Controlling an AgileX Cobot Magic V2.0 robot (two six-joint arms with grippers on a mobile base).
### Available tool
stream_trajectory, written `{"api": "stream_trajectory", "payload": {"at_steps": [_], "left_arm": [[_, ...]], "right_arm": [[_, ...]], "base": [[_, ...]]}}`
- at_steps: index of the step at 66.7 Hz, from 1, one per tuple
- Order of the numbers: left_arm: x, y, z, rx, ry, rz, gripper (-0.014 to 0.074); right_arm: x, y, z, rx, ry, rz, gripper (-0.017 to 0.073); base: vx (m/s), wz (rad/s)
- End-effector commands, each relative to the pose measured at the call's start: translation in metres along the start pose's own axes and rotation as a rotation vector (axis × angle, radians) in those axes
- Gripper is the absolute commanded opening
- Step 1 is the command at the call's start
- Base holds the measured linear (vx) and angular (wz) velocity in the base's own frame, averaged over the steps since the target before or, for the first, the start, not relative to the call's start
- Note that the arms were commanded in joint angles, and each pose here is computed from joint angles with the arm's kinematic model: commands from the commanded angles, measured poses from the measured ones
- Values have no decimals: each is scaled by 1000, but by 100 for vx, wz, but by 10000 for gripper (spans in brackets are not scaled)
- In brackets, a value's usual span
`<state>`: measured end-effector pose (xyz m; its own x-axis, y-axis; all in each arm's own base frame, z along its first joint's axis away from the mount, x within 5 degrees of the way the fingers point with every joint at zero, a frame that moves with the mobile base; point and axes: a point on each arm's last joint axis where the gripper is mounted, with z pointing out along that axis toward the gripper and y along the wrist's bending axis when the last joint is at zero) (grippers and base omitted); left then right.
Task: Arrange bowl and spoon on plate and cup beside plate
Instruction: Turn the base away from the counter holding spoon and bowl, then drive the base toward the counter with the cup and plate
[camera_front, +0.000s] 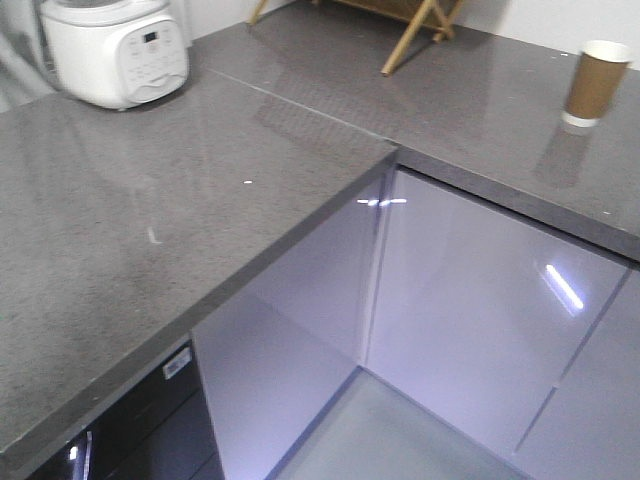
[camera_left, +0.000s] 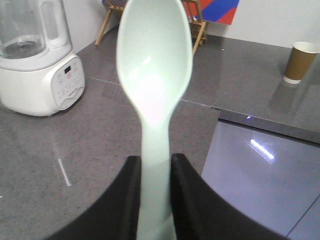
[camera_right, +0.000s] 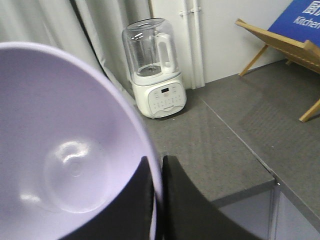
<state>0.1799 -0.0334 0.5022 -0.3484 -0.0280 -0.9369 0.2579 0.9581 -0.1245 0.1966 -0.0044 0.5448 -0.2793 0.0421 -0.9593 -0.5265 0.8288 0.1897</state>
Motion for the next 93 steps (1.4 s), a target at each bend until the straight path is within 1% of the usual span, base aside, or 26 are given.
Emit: {"api": "stream_trajectory", "payload": {"at_steps": [1, 37, 93], "left_arm": [[-12, -4, -9, 13, -95, -4, -7], [-12, -4, -9, 13, -95, -4, -7], [-12, -4, -9, 13, -95, -4, -7]], "right_arm": [[-8, 15, -8, -46, -53, -26, -6], [-8, 15, -8, -46, -53, -26, -6], [-8, 15, -8, -46, -53, -26, -6]], "base": [[-2, -42], [-3, -36], [-4, -23]]}}
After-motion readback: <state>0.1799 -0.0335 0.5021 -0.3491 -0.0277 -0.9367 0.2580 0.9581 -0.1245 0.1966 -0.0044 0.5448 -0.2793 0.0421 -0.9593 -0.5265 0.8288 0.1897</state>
